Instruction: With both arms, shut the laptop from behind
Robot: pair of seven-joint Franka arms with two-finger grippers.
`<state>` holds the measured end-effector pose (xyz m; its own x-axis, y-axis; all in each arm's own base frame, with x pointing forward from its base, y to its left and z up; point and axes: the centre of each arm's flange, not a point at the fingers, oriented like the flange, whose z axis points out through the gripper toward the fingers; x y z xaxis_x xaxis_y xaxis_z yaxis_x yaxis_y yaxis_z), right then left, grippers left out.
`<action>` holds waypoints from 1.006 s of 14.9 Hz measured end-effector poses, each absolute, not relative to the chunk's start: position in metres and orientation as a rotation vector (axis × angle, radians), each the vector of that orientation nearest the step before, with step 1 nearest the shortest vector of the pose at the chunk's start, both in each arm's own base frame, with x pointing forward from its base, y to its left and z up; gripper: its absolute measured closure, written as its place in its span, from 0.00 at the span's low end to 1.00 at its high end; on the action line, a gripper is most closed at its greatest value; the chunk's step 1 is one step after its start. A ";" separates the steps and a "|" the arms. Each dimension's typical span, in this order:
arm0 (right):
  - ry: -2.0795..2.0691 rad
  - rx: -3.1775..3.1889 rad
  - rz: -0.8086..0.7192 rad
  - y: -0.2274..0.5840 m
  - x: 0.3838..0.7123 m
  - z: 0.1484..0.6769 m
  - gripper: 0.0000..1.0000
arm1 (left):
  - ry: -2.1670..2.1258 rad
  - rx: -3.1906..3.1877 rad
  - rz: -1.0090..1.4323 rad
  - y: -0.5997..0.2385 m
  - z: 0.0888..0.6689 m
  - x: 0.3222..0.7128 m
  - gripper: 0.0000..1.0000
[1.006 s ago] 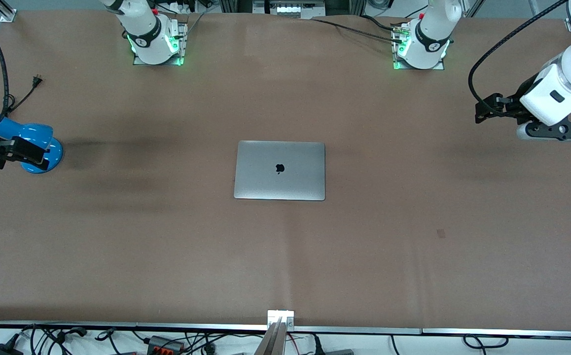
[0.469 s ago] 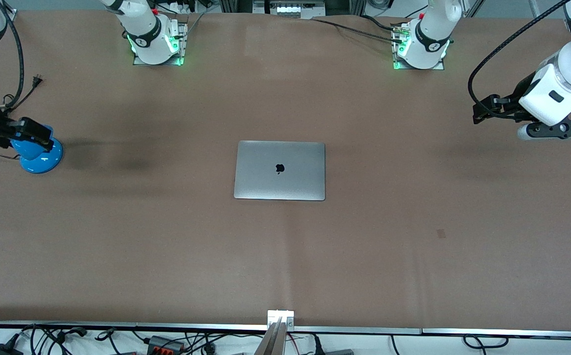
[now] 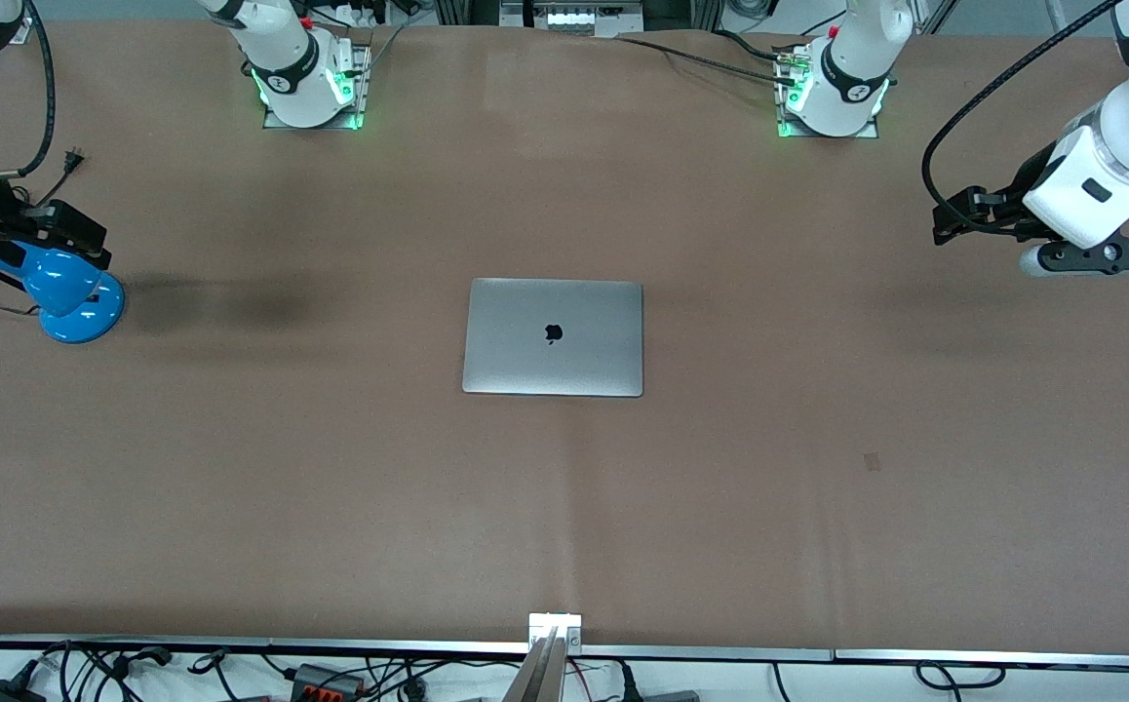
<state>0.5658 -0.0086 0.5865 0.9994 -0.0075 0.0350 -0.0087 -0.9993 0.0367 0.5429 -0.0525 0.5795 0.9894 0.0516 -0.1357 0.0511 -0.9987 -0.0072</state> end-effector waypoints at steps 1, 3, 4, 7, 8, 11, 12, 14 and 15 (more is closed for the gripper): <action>-0.010 3.104 0.047 -0.008 0.567 0.584 0.00 | -0.081 -3.130 0.214 -0.052 0.579 0.543 0.00; -0.009 3.105 0.042 -0.007 0.568 0.582 0.00 | -0.081 -3.130 0.214 -0.052 0.579 0.543 0.00; -0.010 3.105 0.042 -0.008 0.568 0.582 0.00 | -0.082 -3.130 0.214 -0.052 0.579 0.543 0.00; -0.008 3.106 0.043 -0.007 0.568 0.582 0.00 | -0.084 -3.130 0.214 -0.052 0.579 0.543 0.00; -0.009 3.106 0.043 -0.007 0.568 0.583 0.00 | -0.084 -3.130 0.214 -0.052 0.579 0.543 0.00; -0.025 3.106 0.043 -0.013 0.567 0.583 0.00 | -0.088 -3.130 0.214 -0.051 0.579 0.543 0.00; -0.034 3.106 0.043 -0.016 0.567 0.583 0.00 | -0.089 -3.130 0.214 -0.050 0.579 0.543 0.00; -0.038 3.106 0.042 -0.018 0.567 0.583 0.00 | -0.091 -3.130 0.214 -0.050 0.579 0.543 0.00; -0.037 3.106 0.042 -0.017 0.567 0.583 0.00 | -0.091 -3.130 0.214 -0.050 0.579 0.543 0.00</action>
<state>0.5671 -0.0173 0.5826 0.9994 -0.0232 0.0272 -0.0242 -0.9991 0.0347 0.5432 -0.0496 0.5795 0.9890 0.0582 -0.1357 0.0578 -0.9983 -0.0073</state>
